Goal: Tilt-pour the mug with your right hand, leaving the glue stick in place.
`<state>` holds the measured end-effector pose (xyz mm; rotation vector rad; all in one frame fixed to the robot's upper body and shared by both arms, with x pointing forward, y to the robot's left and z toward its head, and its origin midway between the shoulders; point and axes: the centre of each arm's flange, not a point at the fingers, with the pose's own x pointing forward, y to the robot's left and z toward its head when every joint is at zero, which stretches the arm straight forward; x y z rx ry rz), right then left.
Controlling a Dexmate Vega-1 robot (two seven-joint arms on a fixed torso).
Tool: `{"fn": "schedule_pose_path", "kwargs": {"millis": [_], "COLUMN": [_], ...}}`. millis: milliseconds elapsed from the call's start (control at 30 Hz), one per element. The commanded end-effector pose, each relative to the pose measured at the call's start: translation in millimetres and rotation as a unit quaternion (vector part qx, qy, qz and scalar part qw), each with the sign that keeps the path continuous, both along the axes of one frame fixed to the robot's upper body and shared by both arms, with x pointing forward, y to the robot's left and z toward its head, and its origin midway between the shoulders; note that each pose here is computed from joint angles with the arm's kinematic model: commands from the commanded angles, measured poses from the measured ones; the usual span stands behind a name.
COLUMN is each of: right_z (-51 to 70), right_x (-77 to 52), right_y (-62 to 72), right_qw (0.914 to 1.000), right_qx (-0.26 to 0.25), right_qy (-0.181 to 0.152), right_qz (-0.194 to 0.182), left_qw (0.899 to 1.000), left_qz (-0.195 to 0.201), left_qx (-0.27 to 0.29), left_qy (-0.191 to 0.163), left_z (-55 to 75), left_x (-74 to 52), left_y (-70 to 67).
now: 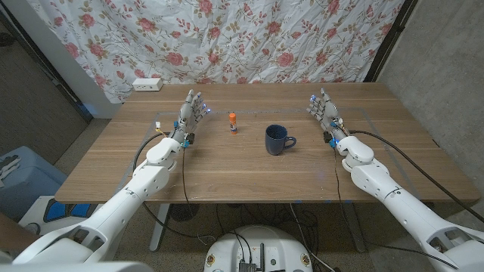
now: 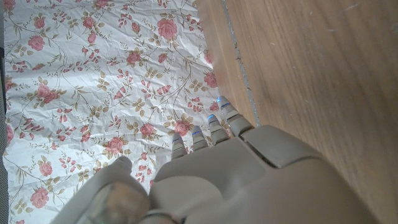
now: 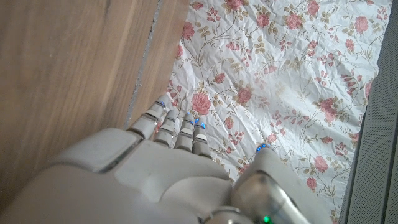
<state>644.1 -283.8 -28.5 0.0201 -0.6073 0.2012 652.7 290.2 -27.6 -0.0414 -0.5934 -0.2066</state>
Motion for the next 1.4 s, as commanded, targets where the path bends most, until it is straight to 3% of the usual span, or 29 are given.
{"fn": "schedule_pose_path", "kwargs": {"millis": [33,333,933,1400], "right_z": [-2.9,-5.5,-7.8,-11.3], "right_x": [-14.2,-29.6,-55.9,-75.4], "right_y": [12.8,20.3,25.2,11.6], "right_qw": [0.9994,0.9971,0.9890,0.9781], "right_qx": [-0.028,-0.065,-0.137,-0.197], "right_qy": [-0.019,-0.032,-0.056,-0.061], "right_qz": [-0.008,-0.023,-0.013,-0.028], "left_qw": [1.000,1.000,1.000,1.000], "left_qz": [0.000,0.000,0.001,0.000], "left_qx": [0.000,0.000,-0.001,0.000], "left_qy": [0.000,0.000,0.000,0.000], "left_z": [0.1,0.1,0.0,-0.1], "left_x": [0.0,0.0,0.1,0.1], "left_y": [0.0,0.0,-0.1,-0.1]}}
